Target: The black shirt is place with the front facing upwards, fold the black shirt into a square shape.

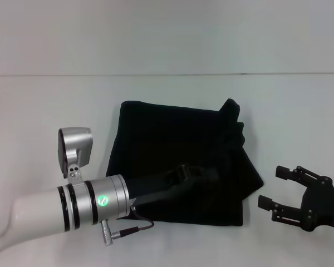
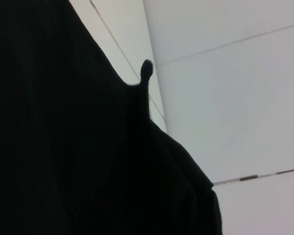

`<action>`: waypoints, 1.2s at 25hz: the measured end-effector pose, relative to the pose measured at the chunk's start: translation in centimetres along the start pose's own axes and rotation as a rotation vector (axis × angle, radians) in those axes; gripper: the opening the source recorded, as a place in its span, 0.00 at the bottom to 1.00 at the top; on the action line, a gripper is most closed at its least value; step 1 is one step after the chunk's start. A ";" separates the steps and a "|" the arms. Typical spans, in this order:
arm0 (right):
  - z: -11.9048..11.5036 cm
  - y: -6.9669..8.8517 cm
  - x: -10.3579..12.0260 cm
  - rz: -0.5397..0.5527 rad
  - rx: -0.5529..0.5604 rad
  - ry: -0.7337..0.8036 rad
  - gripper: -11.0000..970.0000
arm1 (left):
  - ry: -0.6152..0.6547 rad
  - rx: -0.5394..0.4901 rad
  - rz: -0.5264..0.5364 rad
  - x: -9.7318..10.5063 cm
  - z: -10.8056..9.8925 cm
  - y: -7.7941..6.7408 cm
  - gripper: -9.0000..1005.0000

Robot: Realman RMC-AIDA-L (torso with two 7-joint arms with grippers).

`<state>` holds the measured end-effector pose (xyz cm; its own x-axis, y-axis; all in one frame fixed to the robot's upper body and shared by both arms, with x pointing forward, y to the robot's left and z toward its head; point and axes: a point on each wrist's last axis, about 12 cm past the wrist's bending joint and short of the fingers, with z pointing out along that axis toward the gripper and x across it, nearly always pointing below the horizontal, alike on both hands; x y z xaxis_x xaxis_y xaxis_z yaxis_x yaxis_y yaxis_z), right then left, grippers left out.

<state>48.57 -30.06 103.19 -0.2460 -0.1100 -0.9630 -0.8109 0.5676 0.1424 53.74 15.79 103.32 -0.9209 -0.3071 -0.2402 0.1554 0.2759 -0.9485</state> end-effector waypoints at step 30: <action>1.1 -0.2 -1.8 0.041 -0.010 -0.134 0.95 | -0.179 -0.005 0.509 -3.9 -11.4 -1.1 0.83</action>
<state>49.80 -29.09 104.64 -0.2068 0.0232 -0.9781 -0.8072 0.5609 0.1839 53.09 27.06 107.61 -0.6542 -0.2836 -0.7012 0.5643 0.4344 -0.7021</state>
